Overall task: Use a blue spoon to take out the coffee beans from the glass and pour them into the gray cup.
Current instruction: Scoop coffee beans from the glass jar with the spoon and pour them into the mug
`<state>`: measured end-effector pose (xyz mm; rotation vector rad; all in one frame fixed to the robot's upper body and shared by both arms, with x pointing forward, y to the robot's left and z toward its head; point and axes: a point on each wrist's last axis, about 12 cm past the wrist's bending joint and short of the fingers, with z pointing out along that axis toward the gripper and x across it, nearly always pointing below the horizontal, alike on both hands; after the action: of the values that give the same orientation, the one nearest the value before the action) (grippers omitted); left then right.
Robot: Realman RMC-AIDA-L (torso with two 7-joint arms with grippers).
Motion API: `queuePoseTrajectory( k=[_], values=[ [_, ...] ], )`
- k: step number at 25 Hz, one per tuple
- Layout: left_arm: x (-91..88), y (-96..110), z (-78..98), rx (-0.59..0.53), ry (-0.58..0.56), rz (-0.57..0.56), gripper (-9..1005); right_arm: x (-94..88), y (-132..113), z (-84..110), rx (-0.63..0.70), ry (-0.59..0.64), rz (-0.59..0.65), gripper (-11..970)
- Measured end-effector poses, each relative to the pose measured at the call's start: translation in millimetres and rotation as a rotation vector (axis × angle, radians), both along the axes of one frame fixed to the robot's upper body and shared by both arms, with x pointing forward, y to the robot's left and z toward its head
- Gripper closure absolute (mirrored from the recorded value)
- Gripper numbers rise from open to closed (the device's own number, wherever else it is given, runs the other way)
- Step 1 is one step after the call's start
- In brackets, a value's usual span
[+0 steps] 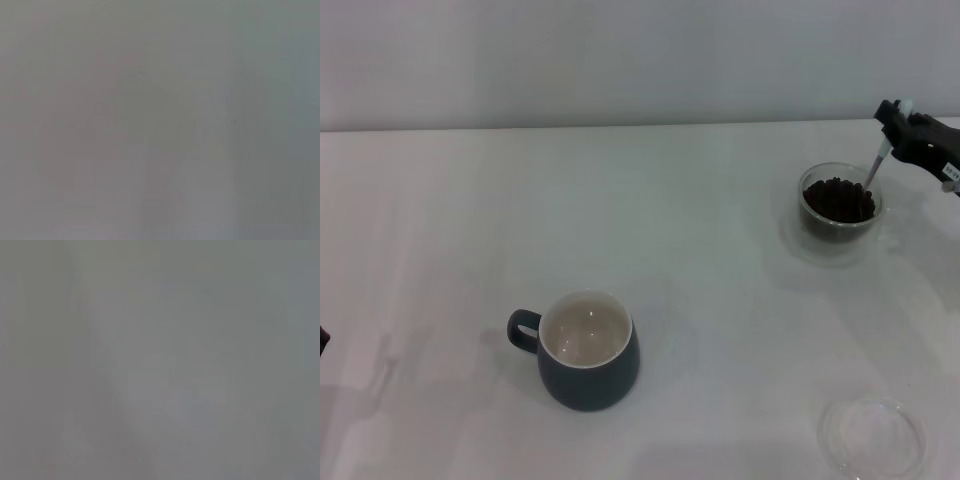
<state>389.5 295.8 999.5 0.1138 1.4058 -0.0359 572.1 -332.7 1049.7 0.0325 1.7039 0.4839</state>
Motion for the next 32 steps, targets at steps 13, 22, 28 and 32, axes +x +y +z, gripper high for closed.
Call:
queuePoseTrajectory(
  k=[13, 22, 28, 32],
  values=[
    [-0.5, 1, 0.0, 0.002, 0.001, 0.001, 105, 2.3, -7, -1.5, 0.171, 0.060, -0.090, 803],
    [1.7, 1, 0.8, 0.001, -0.004, 0.003, 104, -2.1, -13, -6.7, 0.306, 0.097, -0.153, 803],
    [5.6, 1, 2.2, 0.005, -0.012, -0.003, 104, -4.2, -18, -7.3, 0.382, 0.103, -0.192, 803],
    [9.4, 0, 3.4, 0.011, -0.020, -0.009, 105, -5.4, -19, -9.2, 0.435, 0.110, -0.217, 803]
  ],
)
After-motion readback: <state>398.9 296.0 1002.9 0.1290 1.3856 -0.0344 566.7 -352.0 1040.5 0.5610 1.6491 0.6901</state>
